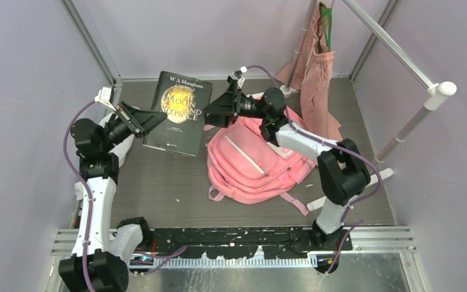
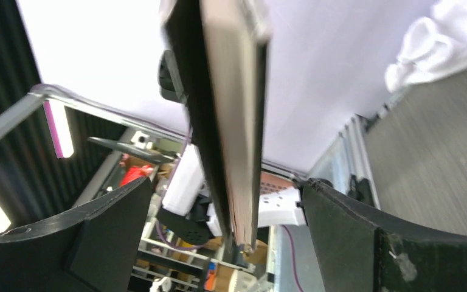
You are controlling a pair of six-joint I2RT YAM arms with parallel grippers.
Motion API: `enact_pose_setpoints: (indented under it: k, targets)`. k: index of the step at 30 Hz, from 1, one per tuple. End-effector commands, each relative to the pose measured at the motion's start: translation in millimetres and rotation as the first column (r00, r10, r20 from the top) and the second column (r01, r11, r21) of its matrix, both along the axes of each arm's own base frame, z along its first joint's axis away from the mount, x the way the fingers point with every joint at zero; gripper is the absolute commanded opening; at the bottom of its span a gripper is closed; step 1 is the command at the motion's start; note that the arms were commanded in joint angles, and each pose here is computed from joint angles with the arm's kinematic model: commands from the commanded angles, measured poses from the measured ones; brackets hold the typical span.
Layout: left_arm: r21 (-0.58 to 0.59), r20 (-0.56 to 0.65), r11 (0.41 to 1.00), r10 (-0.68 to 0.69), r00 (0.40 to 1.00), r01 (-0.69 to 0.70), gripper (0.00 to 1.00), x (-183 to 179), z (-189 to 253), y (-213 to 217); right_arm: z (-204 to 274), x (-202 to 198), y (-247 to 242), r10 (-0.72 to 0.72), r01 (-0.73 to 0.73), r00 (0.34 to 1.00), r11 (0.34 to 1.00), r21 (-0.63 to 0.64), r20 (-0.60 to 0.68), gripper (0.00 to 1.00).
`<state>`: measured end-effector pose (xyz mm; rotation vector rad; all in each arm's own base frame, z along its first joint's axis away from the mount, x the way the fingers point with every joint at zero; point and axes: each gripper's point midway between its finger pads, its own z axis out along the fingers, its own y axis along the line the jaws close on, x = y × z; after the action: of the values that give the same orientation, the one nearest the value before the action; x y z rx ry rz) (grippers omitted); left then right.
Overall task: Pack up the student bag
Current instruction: Pick up the book from the center of the board.
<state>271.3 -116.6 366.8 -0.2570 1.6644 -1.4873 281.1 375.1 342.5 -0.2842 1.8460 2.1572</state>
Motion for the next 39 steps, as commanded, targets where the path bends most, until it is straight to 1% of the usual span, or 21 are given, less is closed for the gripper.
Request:
enact_pose_setpoints:
  k: [1, 5, 6, 8, 9, 10, 11, 12, 13, 15, 17, 18, 19, 20, 22, 24, 27, 28, 31, 35, 39]
  targets:
    - [0.017, 0.201, 0.998, -0.070, 0.977, 0.068, 0.00, -27, 46, -9, 54, -20, -5, 0.122, -0.128, 0.992, 0.960, 0.251, 0.039, 1.00]
    - [0.011, 0.195, 0.996, -0.085, 0.977, 0.084, 0.00, -29, 45, -11, 58, -25, 9, 0.140, -0.148, 0.989, 0.953, 0.265, 0.048, 1.00]
    - [0.012, 0.190, 0.996, -0.087, 0.978, 0.087, 0.00, -29, 44, -11, 58, -27, 12, 0.132, -0.143, 0.990, 0.956, 0.258, 0.058, 0.97]
    - [0.010, 0.178, 0.996, -0.091, 0.980, 0.091, 0.00, -28, 41, -11, 55, -27, 19, 0.117, -0.128, 0.991, 0.967, 0.221, 0.060, 0.68]
    - [0.012, 0.178, 0.996, -0.092, 0.980, 0.091, 0.00, -27, 40, -11, 51, -25, 22, 0.108, -0.117, 0.993, 0.974, 0.196, 0.056, 0.43]
    - [0.020, 0.183, 0.996, -0.090, 0.979, 0.088, 0.00, -27, 39, -10, 46, -22, 24, 0.092, -0.102, 0.994, 0.980, 0.170, 0.065, 0.26]
    - [0.026, 0.175, 0.997, -0.080, 0.981, 0.077, 0.00, -25, 36, -9, 42, -21, 25, 0.082, -0.091, 0.995, 0.985, 0.148, 0.063, 0.13]
    - [0.032, 0.161, 0.998, -0.066, 0.985, 0.061, 0.00, -23, 32, -8, 40, -20, 25, 0.070, -0.078, 0.996, 0.988, 0.134, 0.063, 0.04]
    - [0.043, 0.147, 0.998, -0.047, 0.988, 0.041, 0.09, -20, 29, -6, 37, -19, 26, 0.055, -0.062, 0.997, 0.991, 0.119, 0.060, 0.01]
    - [0.069, 0.121, 0.998, -0.012, 0.993, 0.003, 0.46, -17, 24, -3, 34, -10, 24, -0.007, 0.003, 0.999, 0.996, 0.093, 0.036, 0.01]
    - [0.093, 0.117, 0.995, 0.017, 0.993, -0.028, 0.76, -17, 23, -1, 31, 3, 15, -0.109, 0.107, 0.994, 0.991, 0.076, 0.023, 0.01]
    - [0.107, 0.118, 0.993, 0.029, 0.993, -0.042, 0.87, -19, 23, 0, 27, 10, 11, -0.163, 0.162, 0.986, 0.986, 0.050, 0.020, 0.01]
    - [0.120, 0.111, 0.991, 0.041, 0.993, -0.055, 0.95, -21, 21, 0, 24, 16, 8, -0.212, 0.211, 0.977, 0.977, 0.019, 0.026, 0.01]
    - [0.133, 0.109, 0.989, 0.054, 0.993, -0.068, 0.99, -24, 19, 1, 22, 21, 5, -0.260, 0.260, 0.965, 0.966, -0.007, 0.038, 0.01]
    - [0.134, 0.082, 0.986, 0.089, 0.993, -0.099, 1.00, -28, 11, 3, 21, 30, -3, -0.351, 0.353, 0.935, 0.934, -0.044, 0.056, 0.01]
    - [0.086, 0.049, 0.988, 0.126, 0.991, -0.130, 1.00, -32, 5, 5, 17, 39, -12, -0.436, 0.440, 0.898, 0.895, -0.074, 0.055, 0.01]
    - [-0.042, 0.034, 0.985, 0.170, 0.985, -0.168, 1.00, -28, -7, 7, 12, 51, -22, -0.528, 0.529, 0.848, 0.844, -0.083, 0.035, 0.01]
    - [-0.105, 0.041, 0.979, 0.180, 0.983, -0.175, 1.00, -29, -2, 8, 12, 54, -24, -0.543, 0.543, 0.840, 0.837, -0.065, 0.018, 0.01]
    - [-0.248, 0.018, 0.947, 0.216, 0.976, -0.204, 1.00, -26, -20, 12, 15, 55, -23, -0.550, 0.549, 0.835, 0.835, -0.031, -0.010, 0.01]
    - [-0.255, 0.028, 0.943, 0.228, 0.973, -0.214, 1.00, -30, -23, 12, 17, 51, -9, -0.536, 0.536, 0.844, 0.843, -0.045, 0.008, 0.01]
    - [-0.209, 0.018, 0.959, 0.202, 0.979, -0.194, 0.99, -28, -27, 6, 23, 50, 10, -0.522, 0.522, 0.853, 0.853, -0.016, -0.001, 0.01]
